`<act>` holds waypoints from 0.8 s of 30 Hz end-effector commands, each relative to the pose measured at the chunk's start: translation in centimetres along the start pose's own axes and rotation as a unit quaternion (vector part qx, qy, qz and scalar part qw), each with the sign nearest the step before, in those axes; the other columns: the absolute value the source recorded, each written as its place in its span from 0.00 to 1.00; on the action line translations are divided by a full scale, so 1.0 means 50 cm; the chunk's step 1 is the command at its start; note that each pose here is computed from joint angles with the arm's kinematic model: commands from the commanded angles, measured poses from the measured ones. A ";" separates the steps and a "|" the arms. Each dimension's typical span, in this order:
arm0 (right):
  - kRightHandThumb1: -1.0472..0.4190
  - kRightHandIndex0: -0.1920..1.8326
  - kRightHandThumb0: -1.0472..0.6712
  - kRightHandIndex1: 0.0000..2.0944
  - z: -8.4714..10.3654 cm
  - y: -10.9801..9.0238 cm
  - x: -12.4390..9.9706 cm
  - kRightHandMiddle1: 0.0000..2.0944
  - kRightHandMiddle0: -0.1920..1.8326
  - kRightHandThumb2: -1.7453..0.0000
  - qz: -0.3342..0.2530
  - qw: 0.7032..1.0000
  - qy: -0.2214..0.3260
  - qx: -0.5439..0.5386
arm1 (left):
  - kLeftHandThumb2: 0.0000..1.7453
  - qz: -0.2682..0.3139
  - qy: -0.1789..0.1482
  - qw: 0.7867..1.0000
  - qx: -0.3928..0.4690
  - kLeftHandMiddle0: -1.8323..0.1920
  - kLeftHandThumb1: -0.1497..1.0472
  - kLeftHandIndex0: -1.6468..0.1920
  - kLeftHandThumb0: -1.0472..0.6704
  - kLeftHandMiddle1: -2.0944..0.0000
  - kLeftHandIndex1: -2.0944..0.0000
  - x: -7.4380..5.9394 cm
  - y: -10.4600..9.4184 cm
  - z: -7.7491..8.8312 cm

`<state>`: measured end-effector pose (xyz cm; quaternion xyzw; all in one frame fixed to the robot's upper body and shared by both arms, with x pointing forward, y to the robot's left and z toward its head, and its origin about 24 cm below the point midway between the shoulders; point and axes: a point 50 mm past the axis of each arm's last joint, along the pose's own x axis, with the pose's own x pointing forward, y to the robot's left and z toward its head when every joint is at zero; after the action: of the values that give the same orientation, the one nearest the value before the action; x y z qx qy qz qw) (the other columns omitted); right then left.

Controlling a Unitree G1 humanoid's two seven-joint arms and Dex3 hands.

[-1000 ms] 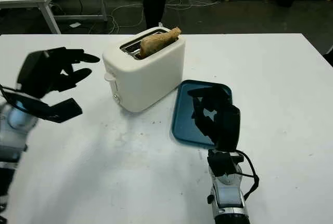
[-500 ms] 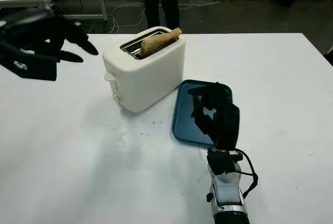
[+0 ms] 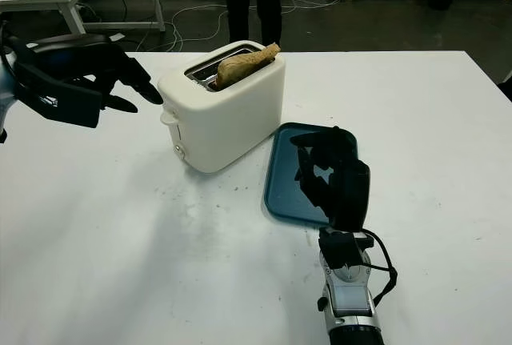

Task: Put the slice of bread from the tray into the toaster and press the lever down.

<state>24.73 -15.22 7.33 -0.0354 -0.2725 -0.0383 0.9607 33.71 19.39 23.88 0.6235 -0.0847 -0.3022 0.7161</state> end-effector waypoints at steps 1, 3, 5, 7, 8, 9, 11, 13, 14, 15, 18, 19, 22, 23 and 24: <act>0.09 0.58 0.34 0.83 0.005 -0.004 0.005 0.80 0.43 0.77 -0.006 1.000 -0.017 0.000 | 0.22 -0.008 -0.002 1.000 -0.001 0.44 0.87 0.41 0.47 0.17 1.00 0.005 -0.016 -0.004; 0.09 0.58 0.34 0.83 0.005 -0.004 0.005 0.81 0.43 0.76 -0.007 1.000 -0.018 0.000 | 0.24 -0.011 -0.004 1.000 -0.003 0.47 0.87 0.42 0.47 0.17 1.00 0.007 -0.024 -0.005; 0.09 0.58 0.34 0.83 0.005 -0.003 0.006 0.81 0.42 0.76 -0.008 1.000 -0.020 -0.003 | 0.25 -0.015 0.000 1.000 -0.008 0.48 0.86 0.43 0.48 0.19 1.00 0.008 -0.031 -0.007; 0.09 0.58 0.34 0.83 0.005 -0.003 0.005 0.82 0.42 0.76 -0.009 1.000 -0.020 0.000 | 0.27 -0.021 0.003 1.000 -0.013 0.51 0.86 0.44 0.48 0.23 1.00 0.010 -0.037 -0.009; 0.09 0.58 0.34 0.83 0.005 -0.003 0.005 0.82 0.42 0.76 -0.009 1.000 -0.020 0.000 | 0.27 -0.022 0.002 1.000 -0.013 0.53 0.86 0.43 0.48 0.35 1.00 0.011 -0.039 -0.009; 0.09 0.59 0.34 0.83 0.005 -0.004 0.005 0.82 0.42 0.76 -0.010 1.000 -0.020 0.000 | 0.28 -0.024 0.001 1.000 -0.012 0.55 0.86 0.42 0.48 0.43 0.99 0.011 -0.042 -0.009; 0.09 0.59 0.34 0.83 0.006 -0.004 0.006 0.82 0.42 0.76 -0.009 1.000 -0.023 -0.002 | 0.28 -0.028 0.001 1.000 -0.012 0.54 0.87 0.43 0.47 0.60 1.00 0.013 -0.046 -0.010; 0.09 0.59 0.35 0.83 0.006 -0.004 0.006 0.82 0.42 0.76 -0.008 1.000 -0.026 -0.001 | 0.28 -0.033 0.002 0.999 -0.010 0.52 0.88 0.43 0.47 0.54 1.00 0.015 -0.049 -0.011; 0.09 0.59 0.35 0.83 0.006 -0.004 0.007 0.82 0.42 0.76 -0.008 1.000 -0.027 -0.001 | 0.28 -0.035 0.002 0.999 -0.009 0.54 0.88 0.43 0.47 0.54 0.99 0.016 -0.049 -0.012; 0.09 0.59 0.35 0.83 0.006 -0.005 0.007 0.82 0.41 0.76 -0.008 1.000 -0.028 -0.004 | 0.28 -0.036 0.002 0.999 -0.008 0.54 0.88 0.43 0.47 0.54 0.99 0.017 -0.049 -0.012; 0.09 0.59 0.35 0.83 0.006 -0.006 0.007 0.82 0.41 0.75 -0.007 1.000 -0.027 -0.009 | 0.28 -0.038 0.004 0.999 -0.007 0.58 0.88 0.44 0.47 0.54 1.00 0.019 -0.050 -0.013; 0.09 0.59 0.35 0.83 0.006 -0.006 0.007 0.82 0.41 0.76 -0.007 1.000 -0.027 -0.009 | 0.28 -0.039 0.004 0.999 -0.004 0.61 0.88 0.44 0.47 0.56 1.00 0.019 -0.050 -0.013; 0.09 0.59 0.35 0.83 0.007 -0.006 0.007 0.82 0.41 0.76 -0.007 1.000 -0.029 -0.008 | 0.28 -0.038 0.005 0.999 0.003 0.61 0.89 0.44 0.46 0.67 1.00 0.021 -0.052 -0.014; 0.09 0.59 0.35 0.83 0.007 -0.006 0.007 0.82 0.41 0.76 -0.006 0.999 -0.031 -0.007 | 0.28 -0.038 0.006 0.999 0.004 0.59 0.89 0.46 0.46 0.68 1.00 0.022 -0.052 -0.014; 0.09 0.58 0.35 0.83 0.006 -0.006 0.007 0.83 0.41 0.75 -0.005 0.999 -0.032 -0.007 | 0.28 -0.037 0.008 0.999 0.005 0.57 0.89 0.47 0.46 0.67 1.00 0.022 -0.053 -0.015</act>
<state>24.75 -15.33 7.44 -0.0420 -0.2867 -0.0438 0.9561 33.96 19.46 21.09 0.6252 -0.0569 -0.3258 0.7069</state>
